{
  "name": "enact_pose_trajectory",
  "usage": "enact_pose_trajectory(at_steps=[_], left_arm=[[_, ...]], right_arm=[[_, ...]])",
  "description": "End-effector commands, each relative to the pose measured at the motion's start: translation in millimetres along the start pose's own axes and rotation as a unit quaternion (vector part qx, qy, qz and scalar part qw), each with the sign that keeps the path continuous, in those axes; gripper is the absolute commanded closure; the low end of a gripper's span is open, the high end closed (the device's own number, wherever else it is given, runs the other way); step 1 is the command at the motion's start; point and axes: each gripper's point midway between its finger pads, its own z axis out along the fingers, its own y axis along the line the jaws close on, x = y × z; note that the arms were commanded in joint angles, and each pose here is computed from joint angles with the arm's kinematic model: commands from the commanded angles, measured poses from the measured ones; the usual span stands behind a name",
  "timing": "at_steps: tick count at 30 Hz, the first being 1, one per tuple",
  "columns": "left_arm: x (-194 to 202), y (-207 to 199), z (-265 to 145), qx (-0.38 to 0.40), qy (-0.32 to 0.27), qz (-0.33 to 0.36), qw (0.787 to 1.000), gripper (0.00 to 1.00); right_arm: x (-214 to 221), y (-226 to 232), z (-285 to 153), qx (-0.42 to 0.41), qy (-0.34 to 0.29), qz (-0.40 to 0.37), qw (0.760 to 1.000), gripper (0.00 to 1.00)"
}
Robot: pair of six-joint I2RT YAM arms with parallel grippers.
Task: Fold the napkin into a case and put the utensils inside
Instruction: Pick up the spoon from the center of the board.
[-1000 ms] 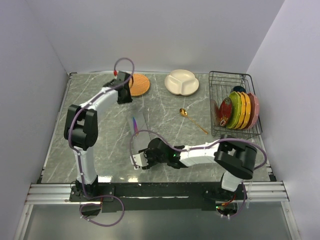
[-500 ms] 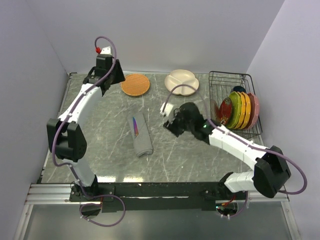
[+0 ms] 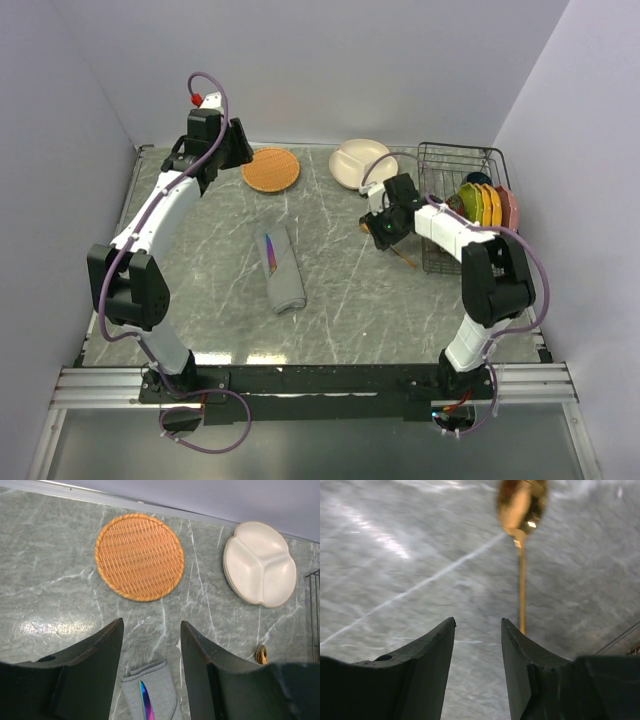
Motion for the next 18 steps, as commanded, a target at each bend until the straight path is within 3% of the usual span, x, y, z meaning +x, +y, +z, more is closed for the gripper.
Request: enact_pose_trajectory(at_steps=[1, 15, 18], left_arm=[[-4.8, -8.0, -9.6, 0.022, -0.008, 0.001, 1.0, 0.45], [2.6, -2.8, -6.2, 0.014, 0.005, 0.012, 1.0, 0.44], [4.2, -0.8, -5.2, 0.013, 0.01, 0.014, 1.0, 0.44]], right_arm=[[-16.6, -25.5, -3.0, 0.006, -0.007, 0.016, 1.0, 0.51], [-10.8, -47.0, 39.6, -0.009, 0.025, 0.021, 0.999, 0.54], [-4.0, -44.0, 46.7, -0.017, 0.034, 0.018, 0.999, 0.6]])
